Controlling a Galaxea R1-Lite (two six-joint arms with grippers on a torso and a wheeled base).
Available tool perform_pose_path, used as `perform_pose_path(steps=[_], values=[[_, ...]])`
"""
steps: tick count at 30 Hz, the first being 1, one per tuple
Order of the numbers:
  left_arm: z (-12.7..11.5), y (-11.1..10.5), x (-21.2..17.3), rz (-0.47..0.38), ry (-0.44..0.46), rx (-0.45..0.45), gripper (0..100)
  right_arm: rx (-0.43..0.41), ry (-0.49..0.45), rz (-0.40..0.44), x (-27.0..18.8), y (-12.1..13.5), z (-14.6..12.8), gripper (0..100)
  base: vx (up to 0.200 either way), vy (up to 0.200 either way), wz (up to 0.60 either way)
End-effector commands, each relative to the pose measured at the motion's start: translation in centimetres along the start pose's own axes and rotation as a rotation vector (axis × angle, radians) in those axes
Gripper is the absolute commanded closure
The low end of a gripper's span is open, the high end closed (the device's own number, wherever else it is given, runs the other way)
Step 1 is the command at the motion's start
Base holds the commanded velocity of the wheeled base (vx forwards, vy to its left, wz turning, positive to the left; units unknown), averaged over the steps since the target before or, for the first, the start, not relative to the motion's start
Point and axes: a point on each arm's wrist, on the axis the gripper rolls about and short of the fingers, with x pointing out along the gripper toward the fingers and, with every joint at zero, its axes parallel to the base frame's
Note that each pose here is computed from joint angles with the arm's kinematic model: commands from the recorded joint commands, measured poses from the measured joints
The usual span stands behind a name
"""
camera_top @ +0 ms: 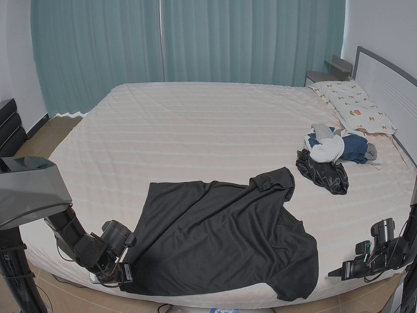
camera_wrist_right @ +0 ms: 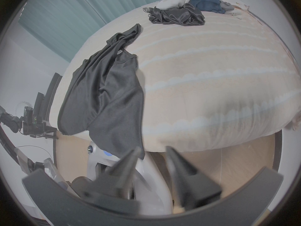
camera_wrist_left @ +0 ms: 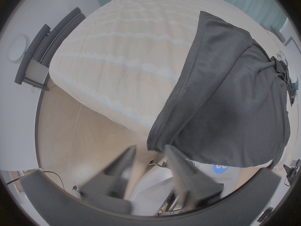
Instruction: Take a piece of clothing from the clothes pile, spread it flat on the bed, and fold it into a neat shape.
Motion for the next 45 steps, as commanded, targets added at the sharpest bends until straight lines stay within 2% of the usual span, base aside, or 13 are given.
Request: perform_pose_path(steps=[1, 4, 5, 8, 11, 12, 14, 18, 24, 28, 43, 44, 45], values=[[0.2, 0.0, 0.2, 0.002, 0.000, -0.010, 0, 0.004, -0.030, 0.031, 0.1, -0.1, 0.7, 0, 0.000, 0.000, 0.00], [1.4, 0.3, -0.3, -0.024, -0.033, -0.053, 0, 0.049, -0.153, 0.069, -0.4, -0.2, 2.7, 0, 0.000, 0.000, 0.00], [1.6, 0.4, -0.4, -0.027, -0.039, -0.060, 0, 0.059, -0.164, 0.075, -0.5, -0.2, 3.0, 0, 0.000, 0.000, 0.00], [3.5, 1.0, -1.4, -0.105, -0.067, -0.134, 0, 0.137, -0.236, 0.157, 0.2, 0.7, 6.1, 0, 0.000, 0.000, 0.00], [4.4, 1.3, -2.0, -0.178, -0.061, -0.180, 0, 0.176, -0.246, 0.198, 1.4, 1.7, 7.8, 0, 0.000, 0.000, 0.00], [5.2, 1.2, -2.2, -0.250, -0.053, -0.227, 0, 0.199, -0.248, 0.226, 2.6, 2.5, 9.1, 0, 0.000, 0.000, 0.00], [5.8, 1.0, -2.3, -0.315, -0.050, -0.283, 0, 0.209, -0.253, 0.251, 4.0, 3.4, 10.5, 0, 0.000, 0.000, 0.00], [7.1, 1.2, -2.0, -0.401, -0.067, -0.363, 0, 0.181, -0.248, 0.270, 7.2, 4.3, 12.4, 0, 0.000, 0.000, 0.00], [8.1, 0.9, -1.4, -0.440, -0.076, -0.444, 0, 0.169, -0.211, 0.273, 10.2, 5.4, 15.8, 0, 0.000, 0.000, 0.00], [8.3, 0.7, -1.3, -0.445, -0.074, -0.465, 0, 0.179, -0.185, 0.259, 11.5, 5.3, 17.5, 0, 0.000, 0.000, 0.00], [8.5, 0.6, -0.7, -0.442, -0.074, -0.468, 0, 0.122, -0.149, 0.220, 13.3, 4.9, 16.9, 0, 0.000, 0.000, 0.00], [8.5, 0.6, -0.7, -0.442, -0.074, -0.468, 0, 0.121, -0.151, 0.217, 13.3, 4.8, 17.0, 100, 0.000, 0.000, 0.00], [8.5, 0.6, -0.7, -0.442, -0.074, -0.468, 0, 0.125, -0.154, 0.216, 13.2, 4.7, 17.0, 100, 0.000, 0.000, 0.00]])
